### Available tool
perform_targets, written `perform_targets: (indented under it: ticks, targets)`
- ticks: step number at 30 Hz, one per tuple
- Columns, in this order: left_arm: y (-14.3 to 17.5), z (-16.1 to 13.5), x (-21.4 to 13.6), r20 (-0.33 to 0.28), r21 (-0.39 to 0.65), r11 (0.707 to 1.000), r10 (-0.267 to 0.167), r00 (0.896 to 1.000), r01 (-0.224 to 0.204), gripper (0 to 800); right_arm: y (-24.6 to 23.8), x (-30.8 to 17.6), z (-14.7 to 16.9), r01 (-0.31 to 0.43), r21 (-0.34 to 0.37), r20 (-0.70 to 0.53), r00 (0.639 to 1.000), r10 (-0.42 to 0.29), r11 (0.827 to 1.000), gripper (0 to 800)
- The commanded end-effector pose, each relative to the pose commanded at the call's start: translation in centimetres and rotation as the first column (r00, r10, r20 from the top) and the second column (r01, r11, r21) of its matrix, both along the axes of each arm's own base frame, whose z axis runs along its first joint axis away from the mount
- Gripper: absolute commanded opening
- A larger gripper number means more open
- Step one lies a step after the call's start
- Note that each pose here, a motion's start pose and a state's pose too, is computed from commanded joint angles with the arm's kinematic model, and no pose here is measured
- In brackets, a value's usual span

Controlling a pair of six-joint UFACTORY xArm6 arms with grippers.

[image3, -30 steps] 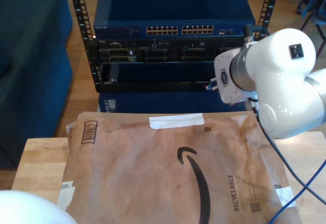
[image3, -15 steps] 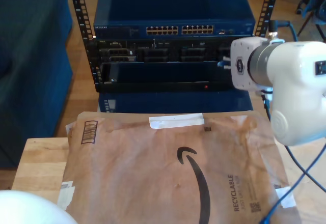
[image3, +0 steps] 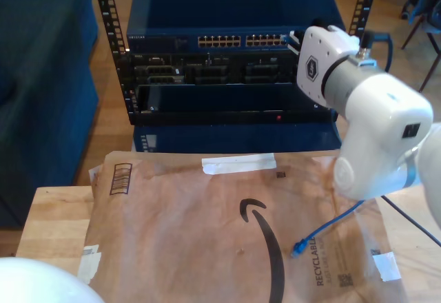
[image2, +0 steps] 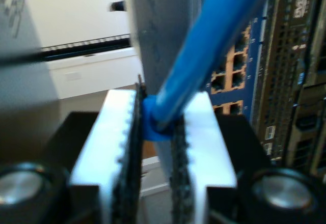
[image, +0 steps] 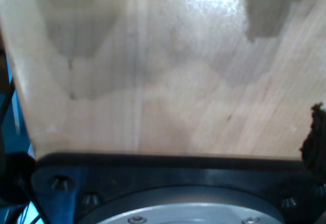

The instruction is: Grab the cable and plug it in

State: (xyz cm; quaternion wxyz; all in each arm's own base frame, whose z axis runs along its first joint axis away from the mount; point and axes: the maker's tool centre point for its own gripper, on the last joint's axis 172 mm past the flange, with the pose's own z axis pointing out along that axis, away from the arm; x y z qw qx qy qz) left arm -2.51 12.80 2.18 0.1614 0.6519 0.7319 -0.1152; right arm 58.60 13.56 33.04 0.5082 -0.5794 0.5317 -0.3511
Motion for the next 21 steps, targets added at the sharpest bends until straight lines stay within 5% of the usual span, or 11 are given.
perform_targets:
  ticks: [14, 21]
  targets:
    - [0.0, 0.0, 0.0, 0.0, 0.0, 1.0, 0.0, 1.0, 0.0, 800, 1.5, 0.1, -1.0, -0.022, 0.017, 0.112, 0.993, 0.02, 1.0, 0]
    - [0.0, 0.0, 0.0, 0.0, 0.0, 1.0, 0.0, 1.0, 0.0, 800, 1.5, 0.6, -2.6, 0.028, 0.03, 0.175, 0.984, -0.032, 0.999, 0]
